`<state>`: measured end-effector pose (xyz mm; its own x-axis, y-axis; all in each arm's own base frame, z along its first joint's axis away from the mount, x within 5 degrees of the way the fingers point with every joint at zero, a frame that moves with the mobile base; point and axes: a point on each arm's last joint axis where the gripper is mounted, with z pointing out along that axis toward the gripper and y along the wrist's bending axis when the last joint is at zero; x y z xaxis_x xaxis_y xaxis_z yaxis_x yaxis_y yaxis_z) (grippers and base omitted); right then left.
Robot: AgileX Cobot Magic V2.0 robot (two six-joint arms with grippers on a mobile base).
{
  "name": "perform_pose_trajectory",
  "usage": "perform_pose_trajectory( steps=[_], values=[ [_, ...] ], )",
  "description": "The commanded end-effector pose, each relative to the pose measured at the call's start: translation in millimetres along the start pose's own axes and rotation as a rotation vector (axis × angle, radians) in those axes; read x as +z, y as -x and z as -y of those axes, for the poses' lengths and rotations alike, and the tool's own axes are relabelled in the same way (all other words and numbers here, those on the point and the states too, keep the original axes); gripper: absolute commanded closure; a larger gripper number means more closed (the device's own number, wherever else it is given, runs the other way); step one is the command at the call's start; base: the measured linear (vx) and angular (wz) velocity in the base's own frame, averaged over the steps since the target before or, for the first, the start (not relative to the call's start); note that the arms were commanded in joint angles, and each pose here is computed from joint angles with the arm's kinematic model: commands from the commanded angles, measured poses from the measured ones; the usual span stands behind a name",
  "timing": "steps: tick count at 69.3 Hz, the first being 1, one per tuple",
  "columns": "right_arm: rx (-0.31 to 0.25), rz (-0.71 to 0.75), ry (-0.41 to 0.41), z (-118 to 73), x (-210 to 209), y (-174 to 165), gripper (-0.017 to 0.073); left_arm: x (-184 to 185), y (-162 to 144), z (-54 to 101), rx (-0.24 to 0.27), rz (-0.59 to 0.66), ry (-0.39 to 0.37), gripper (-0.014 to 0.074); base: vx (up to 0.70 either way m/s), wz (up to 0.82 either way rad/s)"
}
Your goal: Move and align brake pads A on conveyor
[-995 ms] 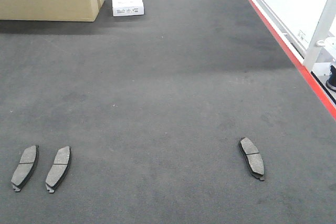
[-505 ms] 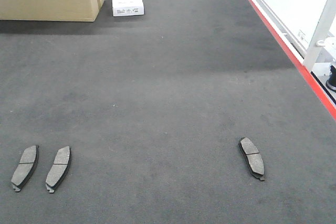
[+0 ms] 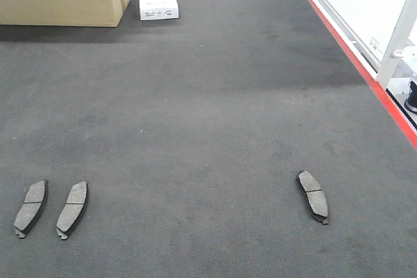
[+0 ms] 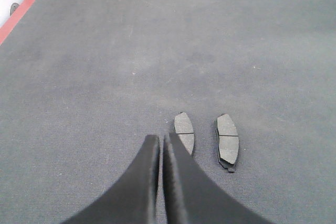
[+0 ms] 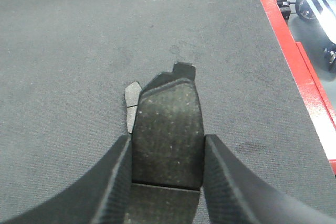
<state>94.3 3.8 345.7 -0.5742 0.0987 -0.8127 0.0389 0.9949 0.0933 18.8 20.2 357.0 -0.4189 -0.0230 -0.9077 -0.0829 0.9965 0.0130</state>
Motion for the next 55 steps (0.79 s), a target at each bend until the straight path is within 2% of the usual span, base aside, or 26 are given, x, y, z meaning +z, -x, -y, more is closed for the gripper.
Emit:
perform_pose_trajectory(
  steps=[1, 55],
  values=[
    [-0.008, 0.113, 0.009, -1.1, -6.4, 14.1, 0.0563, -2.1, 11.2, 0.5, 0.008, 0.071, -0.01, 0.0599, 0.0, 0.0],
    [-0.005, 0.113, 0.012, -1.4, -6.4, 14.2, 0.0563, -2.1, 11.2, 0.5, 0.008, 0.071, -0.01, 0.0599, 0.0, 0.0]
  ],
)
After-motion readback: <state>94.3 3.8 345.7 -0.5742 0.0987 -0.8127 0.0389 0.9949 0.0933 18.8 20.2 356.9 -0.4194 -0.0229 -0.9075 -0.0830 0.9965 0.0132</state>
